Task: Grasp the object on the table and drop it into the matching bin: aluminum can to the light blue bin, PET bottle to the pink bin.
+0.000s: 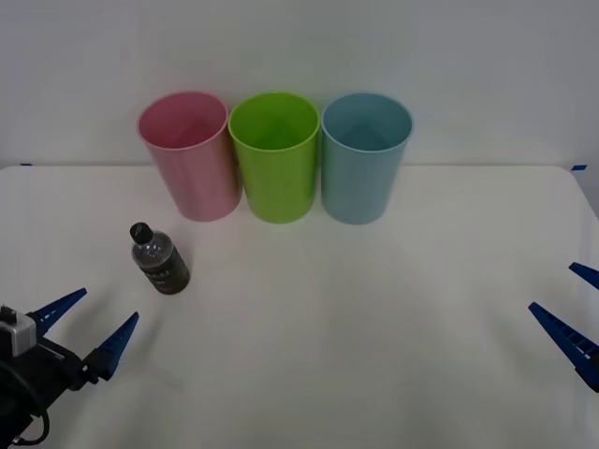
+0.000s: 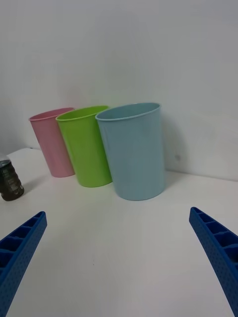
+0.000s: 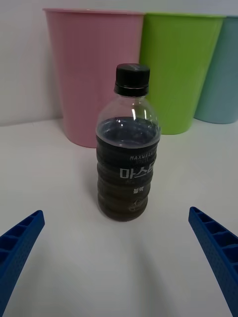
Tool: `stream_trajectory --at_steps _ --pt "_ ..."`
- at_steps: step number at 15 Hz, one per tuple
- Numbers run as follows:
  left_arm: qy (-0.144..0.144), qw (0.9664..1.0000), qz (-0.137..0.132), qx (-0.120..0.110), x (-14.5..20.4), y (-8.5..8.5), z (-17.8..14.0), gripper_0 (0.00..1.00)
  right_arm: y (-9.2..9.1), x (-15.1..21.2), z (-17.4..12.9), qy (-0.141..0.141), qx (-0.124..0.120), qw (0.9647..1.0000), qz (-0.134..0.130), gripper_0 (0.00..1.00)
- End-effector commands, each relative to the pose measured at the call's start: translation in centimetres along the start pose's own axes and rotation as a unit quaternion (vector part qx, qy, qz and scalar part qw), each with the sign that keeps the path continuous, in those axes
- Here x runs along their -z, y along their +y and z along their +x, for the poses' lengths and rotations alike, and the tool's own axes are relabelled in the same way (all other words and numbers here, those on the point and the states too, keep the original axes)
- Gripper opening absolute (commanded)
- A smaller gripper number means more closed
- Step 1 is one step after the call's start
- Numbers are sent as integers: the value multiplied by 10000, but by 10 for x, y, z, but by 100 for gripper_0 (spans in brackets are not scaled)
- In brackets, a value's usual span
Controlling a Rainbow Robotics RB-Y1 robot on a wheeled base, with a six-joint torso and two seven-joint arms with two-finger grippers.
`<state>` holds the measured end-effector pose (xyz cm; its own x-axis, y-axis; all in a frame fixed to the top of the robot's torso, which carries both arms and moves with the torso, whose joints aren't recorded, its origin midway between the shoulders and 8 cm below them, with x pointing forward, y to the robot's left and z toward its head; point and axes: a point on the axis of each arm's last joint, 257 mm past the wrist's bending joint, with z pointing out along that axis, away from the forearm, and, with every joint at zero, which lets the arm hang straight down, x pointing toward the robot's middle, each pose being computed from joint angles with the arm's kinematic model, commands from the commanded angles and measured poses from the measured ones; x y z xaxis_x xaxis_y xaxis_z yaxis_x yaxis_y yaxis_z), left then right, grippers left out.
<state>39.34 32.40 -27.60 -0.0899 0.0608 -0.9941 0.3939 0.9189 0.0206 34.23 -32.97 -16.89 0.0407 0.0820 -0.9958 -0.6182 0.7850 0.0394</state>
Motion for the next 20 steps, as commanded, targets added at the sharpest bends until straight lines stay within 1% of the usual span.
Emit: stream_trajectory --at_steps 1,4,5,6,8,10,15,16,17,19,20 --pt "-46 9999 106 39 -21 -2 1 100 0 0 0 0 -1 10000 0 100" --pt "-54 9998 173 84 -37 -5 2 100 0 0 0 0 -1 10000 0 100" --pt "-60 9998 185 74 -42 -5 2 100 0 0 0 0 -1 10000 0 100" --pt "-13 9998 206 4 -48 -5 3 100 0 0 0 0 -1 10000 0 100" --pt "-34 9998 179 36 -56 -6 4 100 0 0 0 0 -1 10000 0 100" --pt "-46 9998 187 -21 -67 -8 2 100 0 0 0 0 -1 10000 0 100" --pt "-89 9999 121 -60 -92 -21 -2 100 0 0 0 0 -1 10000 0 100" --pt "-69 9999 96 -82 -96 -22 -1 100 0 0 0 0 -1 10000 0 100" --pt "-80 9999 68 -46 -102 -22 -1 100 0 0 0 0 -1 10000 0 100" --pt "-75 9999 93 -40 -113 -21 0 100 0 0 0 0 -1 10000 0 100" --pt "-69 9999 97 -106 -119 -19 -2 100 0 0 0 0 -1 10000 0 100"
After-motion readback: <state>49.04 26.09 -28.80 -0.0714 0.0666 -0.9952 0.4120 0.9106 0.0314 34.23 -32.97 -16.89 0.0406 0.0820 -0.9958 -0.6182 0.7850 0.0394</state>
